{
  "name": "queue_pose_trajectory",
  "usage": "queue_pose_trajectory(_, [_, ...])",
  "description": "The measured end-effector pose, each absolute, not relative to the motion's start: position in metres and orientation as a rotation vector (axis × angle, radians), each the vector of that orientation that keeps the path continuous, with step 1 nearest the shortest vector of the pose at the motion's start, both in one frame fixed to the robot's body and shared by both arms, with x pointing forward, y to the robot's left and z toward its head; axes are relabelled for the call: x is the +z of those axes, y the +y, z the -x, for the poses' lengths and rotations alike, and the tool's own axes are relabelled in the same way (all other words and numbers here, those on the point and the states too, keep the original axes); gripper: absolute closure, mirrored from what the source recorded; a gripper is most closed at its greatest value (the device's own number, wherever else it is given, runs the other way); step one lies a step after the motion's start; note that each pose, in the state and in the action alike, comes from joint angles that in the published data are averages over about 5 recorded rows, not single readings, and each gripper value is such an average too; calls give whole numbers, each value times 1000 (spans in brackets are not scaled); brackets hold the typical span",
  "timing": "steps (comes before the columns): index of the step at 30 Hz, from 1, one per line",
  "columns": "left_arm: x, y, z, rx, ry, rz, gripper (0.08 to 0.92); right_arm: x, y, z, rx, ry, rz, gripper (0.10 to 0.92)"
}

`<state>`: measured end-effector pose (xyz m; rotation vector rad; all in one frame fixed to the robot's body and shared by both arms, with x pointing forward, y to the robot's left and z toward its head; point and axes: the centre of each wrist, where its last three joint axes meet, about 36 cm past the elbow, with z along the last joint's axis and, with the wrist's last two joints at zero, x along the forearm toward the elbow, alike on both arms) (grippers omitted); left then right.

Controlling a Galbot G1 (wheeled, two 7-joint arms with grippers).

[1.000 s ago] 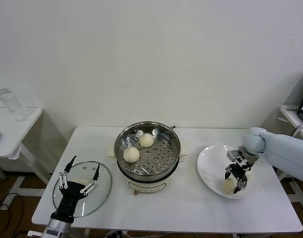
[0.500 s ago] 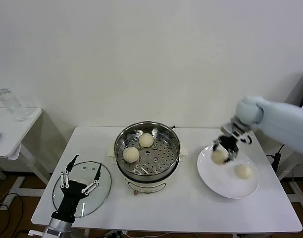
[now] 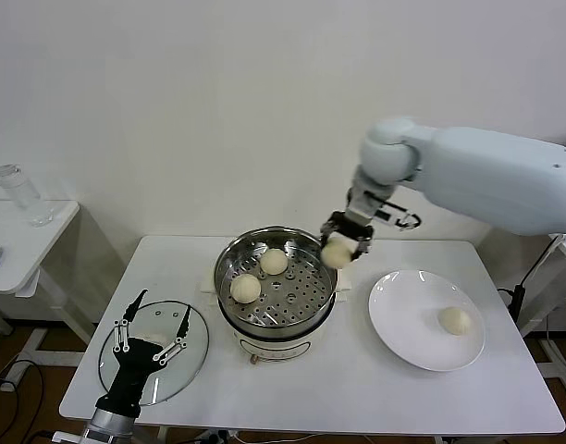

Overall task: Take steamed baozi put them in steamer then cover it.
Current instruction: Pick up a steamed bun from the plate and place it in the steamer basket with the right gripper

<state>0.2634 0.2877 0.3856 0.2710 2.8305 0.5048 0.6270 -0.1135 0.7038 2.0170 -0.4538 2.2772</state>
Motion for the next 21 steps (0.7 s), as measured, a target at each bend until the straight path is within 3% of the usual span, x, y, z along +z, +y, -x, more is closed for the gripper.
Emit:
queue_pose_trajectory(11, [386,289,-264,507,2822,-267,177,666,-37,-602,2425,-100,-2169,352])
queue_pose_trajectory(21, [384,291,-264,506,2819,-264,177,627,-8,-590,2470,113,-2257,338])
